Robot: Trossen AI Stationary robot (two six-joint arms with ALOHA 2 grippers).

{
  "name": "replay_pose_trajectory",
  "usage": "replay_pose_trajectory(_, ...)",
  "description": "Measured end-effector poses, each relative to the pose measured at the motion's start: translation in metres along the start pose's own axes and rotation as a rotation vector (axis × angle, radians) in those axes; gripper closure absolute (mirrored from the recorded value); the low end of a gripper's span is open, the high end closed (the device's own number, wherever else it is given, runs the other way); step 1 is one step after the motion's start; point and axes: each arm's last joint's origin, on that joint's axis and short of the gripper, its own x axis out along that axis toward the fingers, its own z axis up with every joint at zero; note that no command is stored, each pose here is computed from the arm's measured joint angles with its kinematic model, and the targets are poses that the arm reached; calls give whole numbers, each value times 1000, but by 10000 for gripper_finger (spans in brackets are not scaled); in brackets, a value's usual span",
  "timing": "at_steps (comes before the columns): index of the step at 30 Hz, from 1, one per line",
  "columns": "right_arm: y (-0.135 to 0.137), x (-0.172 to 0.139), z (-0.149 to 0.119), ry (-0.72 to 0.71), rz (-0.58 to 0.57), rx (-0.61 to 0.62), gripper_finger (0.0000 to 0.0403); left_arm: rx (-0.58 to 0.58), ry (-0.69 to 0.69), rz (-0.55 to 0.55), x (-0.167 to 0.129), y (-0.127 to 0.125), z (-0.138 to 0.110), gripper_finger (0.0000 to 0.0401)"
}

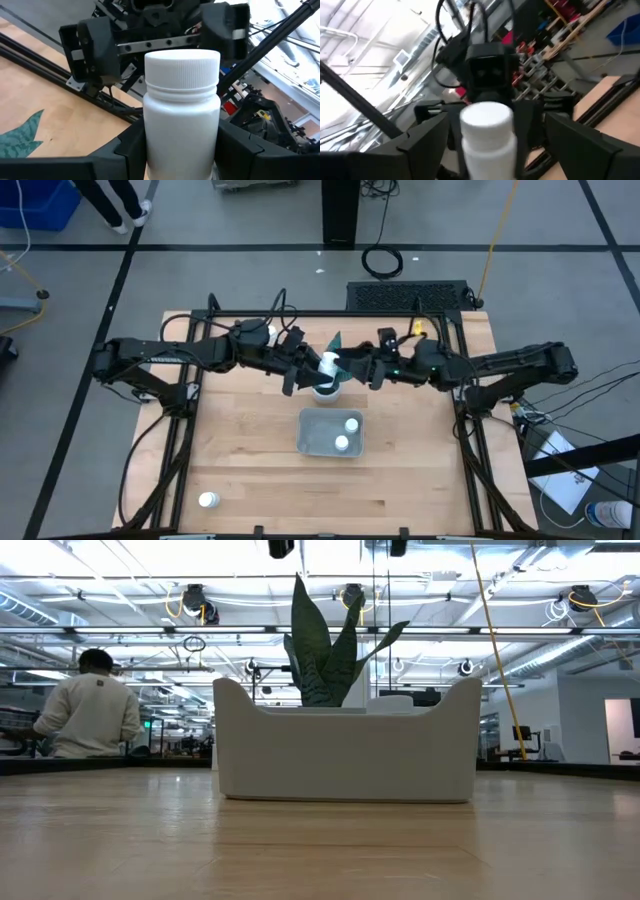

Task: Pick and place pill bottles into a basket
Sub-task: Put the white pill bottle into the gray bin

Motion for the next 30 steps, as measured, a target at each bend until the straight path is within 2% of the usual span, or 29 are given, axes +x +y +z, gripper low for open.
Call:
replay_pose_trajectory(9,-1,19,-8,79,15,7,90,7,8,2,0,0,-1,213)
replay_pose_trajectory(19,0,20,-3,53,44,5,130,7,8,1,0,0,-1,213)
replay_pose_trajectory(23,-4,20,-2,87,45,25,163,8,8,2,0,0,-1,213)
replay_pose_trajectory(29,-4,21,0,89,70,-24,250,-19,7,1,0,-1,-1,212)
replay_pose_trajectory(30,-4,21,0,89,73,-37,254,-21,6,0,0,-1,-1,212)
